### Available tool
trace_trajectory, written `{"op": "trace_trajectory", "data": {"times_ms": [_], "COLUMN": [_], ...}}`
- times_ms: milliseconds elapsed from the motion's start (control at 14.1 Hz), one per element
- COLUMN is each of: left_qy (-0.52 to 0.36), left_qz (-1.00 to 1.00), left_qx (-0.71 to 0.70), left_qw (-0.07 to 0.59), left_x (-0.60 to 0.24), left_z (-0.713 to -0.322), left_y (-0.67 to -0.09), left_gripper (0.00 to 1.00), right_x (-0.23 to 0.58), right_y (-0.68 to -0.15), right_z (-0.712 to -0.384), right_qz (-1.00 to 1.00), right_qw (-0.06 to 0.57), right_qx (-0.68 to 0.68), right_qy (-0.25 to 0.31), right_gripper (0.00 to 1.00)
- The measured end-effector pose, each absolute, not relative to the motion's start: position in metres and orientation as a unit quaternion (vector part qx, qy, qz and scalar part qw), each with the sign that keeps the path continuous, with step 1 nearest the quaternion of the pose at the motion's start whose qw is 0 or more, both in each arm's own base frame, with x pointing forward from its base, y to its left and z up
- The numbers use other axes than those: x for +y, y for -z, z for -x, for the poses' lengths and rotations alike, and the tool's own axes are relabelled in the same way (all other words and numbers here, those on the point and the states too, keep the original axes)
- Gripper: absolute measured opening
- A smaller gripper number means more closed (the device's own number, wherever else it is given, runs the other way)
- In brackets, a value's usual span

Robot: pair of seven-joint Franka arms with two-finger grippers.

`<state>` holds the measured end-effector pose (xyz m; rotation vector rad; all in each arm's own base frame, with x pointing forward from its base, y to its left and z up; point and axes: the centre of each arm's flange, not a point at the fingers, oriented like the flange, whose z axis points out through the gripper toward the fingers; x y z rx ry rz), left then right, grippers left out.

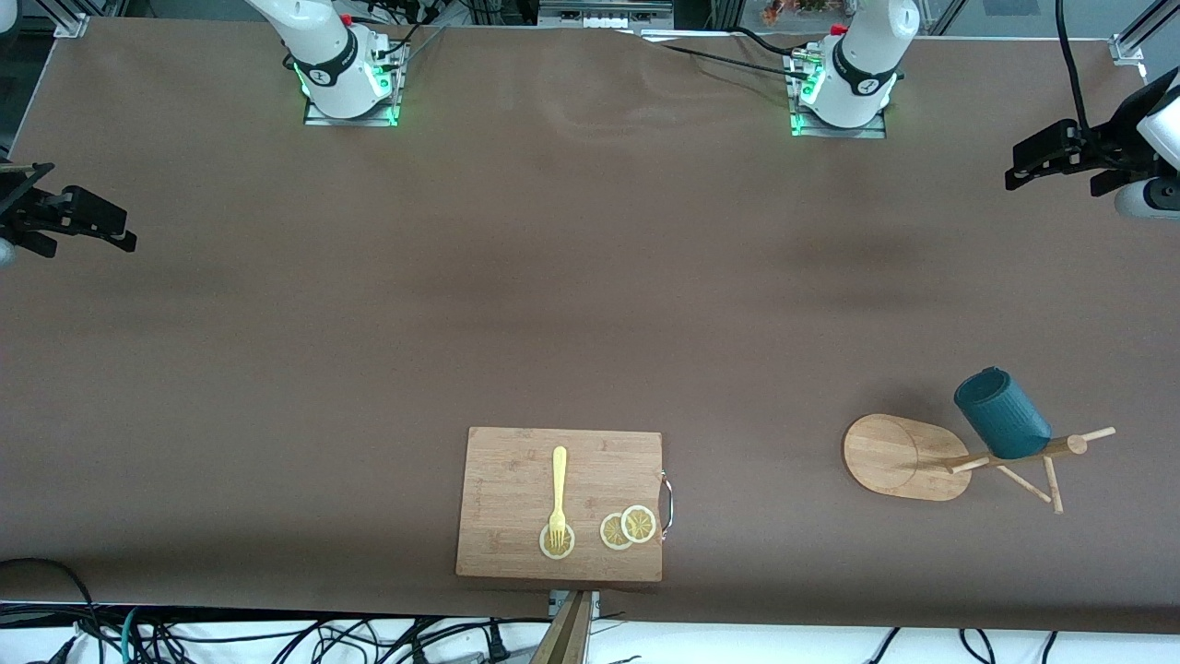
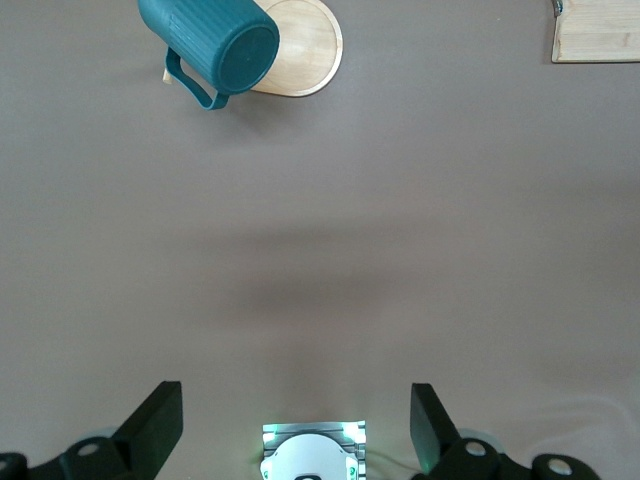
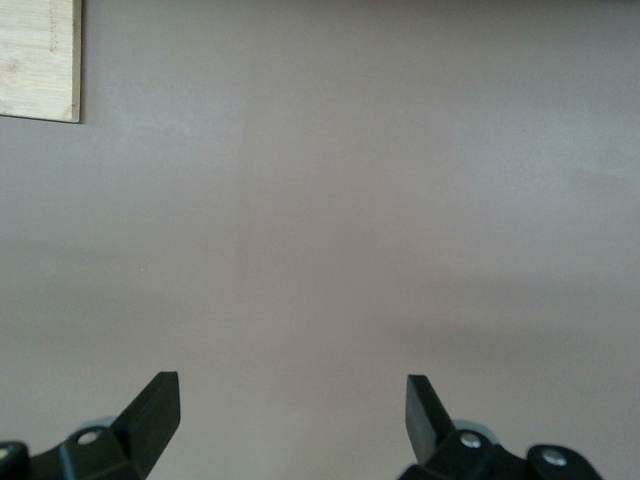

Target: Pass cup and hang on rack

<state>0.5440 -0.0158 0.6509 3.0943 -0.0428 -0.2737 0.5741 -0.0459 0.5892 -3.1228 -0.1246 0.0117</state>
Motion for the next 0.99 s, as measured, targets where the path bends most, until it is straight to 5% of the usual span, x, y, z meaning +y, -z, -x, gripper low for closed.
{"op": "trace_trajectory", "data": {"times_ms": [994], "left_qy": [0.094], "left_qz": [-0.995], "left_qx": [-0.015], "left_qw": [0.018], "left_x": [-0.017], "left_z": [-0.549], "left_y": [-0.6427], "left_gripper": [1.0], "right_x": [-0.041], "right_y": [-0.5891], "right_z": [-0.5741], "right_qz": [0.999], "right_qw": [0.008], "right_qx": [-0.046], "right_qy": [-0.005], "right_gripper": [1.0]}}
